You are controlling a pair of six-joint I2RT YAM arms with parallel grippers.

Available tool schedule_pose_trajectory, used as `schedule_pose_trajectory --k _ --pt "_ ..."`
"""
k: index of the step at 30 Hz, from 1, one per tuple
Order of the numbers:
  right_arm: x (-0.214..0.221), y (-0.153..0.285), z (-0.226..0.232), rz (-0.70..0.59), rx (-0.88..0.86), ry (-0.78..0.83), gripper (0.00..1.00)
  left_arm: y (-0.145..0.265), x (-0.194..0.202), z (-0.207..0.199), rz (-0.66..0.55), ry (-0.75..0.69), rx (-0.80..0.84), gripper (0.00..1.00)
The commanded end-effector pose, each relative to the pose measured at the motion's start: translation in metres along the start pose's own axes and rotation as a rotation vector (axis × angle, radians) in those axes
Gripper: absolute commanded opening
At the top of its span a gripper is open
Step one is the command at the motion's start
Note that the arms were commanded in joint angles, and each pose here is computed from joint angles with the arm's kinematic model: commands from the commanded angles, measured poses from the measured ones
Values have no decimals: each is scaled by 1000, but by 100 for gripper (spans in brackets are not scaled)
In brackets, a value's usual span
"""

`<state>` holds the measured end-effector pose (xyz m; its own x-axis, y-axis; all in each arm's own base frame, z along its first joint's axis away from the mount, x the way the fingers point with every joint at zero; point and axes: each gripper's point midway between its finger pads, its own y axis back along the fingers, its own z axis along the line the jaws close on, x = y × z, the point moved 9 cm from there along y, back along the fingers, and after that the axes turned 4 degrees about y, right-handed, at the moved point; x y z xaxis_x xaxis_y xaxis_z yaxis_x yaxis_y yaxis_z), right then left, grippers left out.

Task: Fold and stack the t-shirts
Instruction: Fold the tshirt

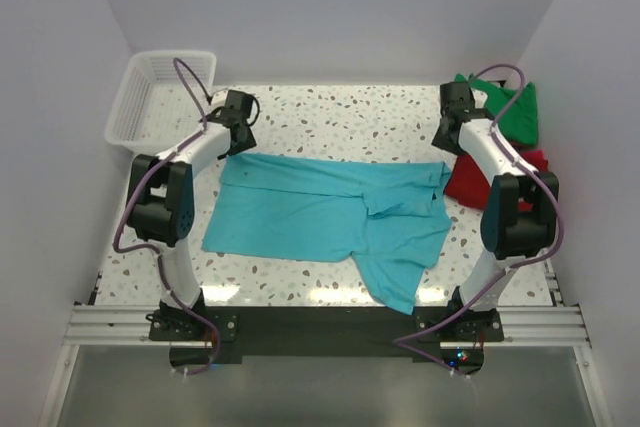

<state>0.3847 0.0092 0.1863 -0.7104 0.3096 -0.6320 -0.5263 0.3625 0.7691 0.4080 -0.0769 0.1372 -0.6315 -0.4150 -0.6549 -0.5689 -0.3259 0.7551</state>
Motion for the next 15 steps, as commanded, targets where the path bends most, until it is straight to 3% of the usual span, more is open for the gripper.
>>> schedule_pose_trajectory --k 1,6,15 --pt "10 10 9 15 -78 40 41 16 -11 -2 -49 21 111 63" --pt "29 3 23 90 -151 77 44 9 0 -13 22 -23 191 63" --pt "48 -27 43 199 -203 111 48 -19 21 -18 111 -50 115 65"
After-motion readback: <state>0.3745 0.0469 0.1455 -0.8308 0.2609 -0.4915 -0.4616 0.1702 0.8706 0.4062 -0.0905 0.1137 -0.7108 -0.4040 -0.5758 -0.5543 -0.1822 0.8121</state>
